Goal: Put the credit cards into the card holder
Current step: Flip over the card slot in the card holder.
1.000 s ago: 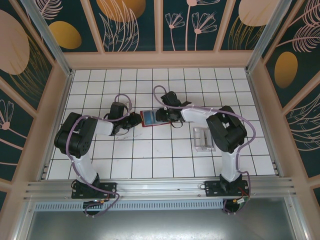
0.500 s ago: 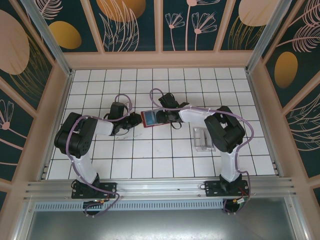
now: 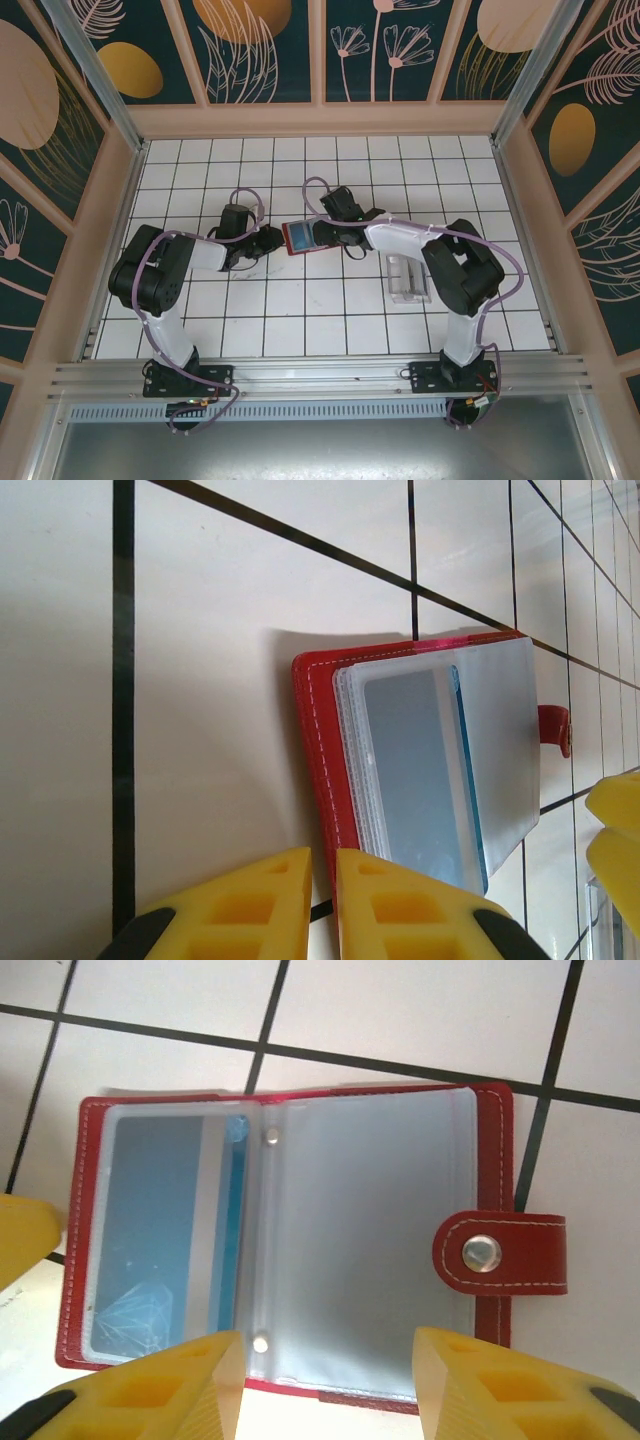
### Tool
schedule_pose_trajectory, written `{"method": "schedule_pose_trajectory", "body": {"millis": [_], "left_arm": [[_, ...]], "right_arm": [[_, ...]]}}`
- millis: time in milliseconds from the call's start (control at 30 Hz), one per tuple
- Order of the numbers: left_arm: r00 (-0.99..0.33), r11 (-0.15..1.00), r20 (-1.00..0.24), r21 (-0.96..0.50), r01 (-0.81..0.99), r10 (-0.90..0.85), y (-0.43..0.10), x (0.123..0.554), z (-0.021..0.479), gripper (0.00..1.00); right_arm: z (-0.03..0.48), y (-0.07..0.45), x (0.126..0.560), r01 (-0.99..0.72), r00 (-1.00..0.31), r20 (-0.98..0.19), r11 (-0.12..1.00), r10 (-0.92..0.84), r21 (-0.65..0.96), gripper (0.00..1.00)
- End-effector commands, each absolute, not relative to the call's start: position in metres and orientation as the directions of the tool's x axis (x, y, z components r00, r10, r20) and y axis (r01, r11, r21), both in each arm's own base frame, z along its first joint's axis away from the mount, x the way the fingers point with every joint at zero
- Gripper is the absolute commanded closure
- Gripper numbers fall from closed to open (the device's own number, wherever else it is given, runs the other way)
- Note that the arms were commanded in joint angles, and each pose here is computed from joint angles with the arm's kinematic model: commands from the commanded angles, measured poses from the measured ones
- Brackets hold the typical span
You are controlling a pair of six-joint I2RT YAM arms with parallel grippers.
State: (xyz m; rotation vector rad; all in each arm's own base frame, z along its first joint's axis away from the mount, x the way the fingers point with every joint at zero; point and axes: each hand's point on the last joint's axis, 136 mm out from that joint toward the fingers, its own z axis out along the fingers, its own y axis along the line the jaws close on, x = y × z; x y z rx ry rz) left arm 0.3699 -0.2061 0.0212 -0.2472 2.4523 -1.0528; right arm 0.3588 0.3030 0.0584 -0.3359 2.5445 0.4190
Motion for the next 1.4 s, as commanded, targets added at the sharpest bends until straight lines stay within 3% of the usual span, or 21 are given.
{"method": "schedule_pose_trajectory", "body": {"millis": [0, 367, 700, 1367], "left_arm": [[-0.934, 0.708, -0.225, -0.705, -0.041, -0.278, -0.210, 0.338, -0.003, 0.83], [-0.934, 0.709, -0.223, -0.704, -0.043, -0.279, -0.209, 0.338, -0.004, 0.82], [-0.935, 0.707, -0.218, -0.706, -0.045, -0.278, -0.210, 0.339, -0.006, 0.83], [-0.936, 0.703, -0.218, -0.709, -0.043, -0.277, -0.211, 0.339, -0.004, 0.83]], "right_arm": [[0.048, 0.303, 0.360, -0.322, -0.833, -0.528, 0.921, -0.166, 0.218, 0.51], [0.024, 0.286, 0.360, -0.272, -0.848, -0.501, 0.953, -0.171, 0.134, 0.46], [0.014, 0.298, 0.354, -0.286, -0.865, -0.471, 0.941, -0.173, 0.180, 0.52], [0.041, 0.330, 0.358, -0.262, -0.908, -0.418, 0.797, -0.013, 0.544, 0.60]]}}
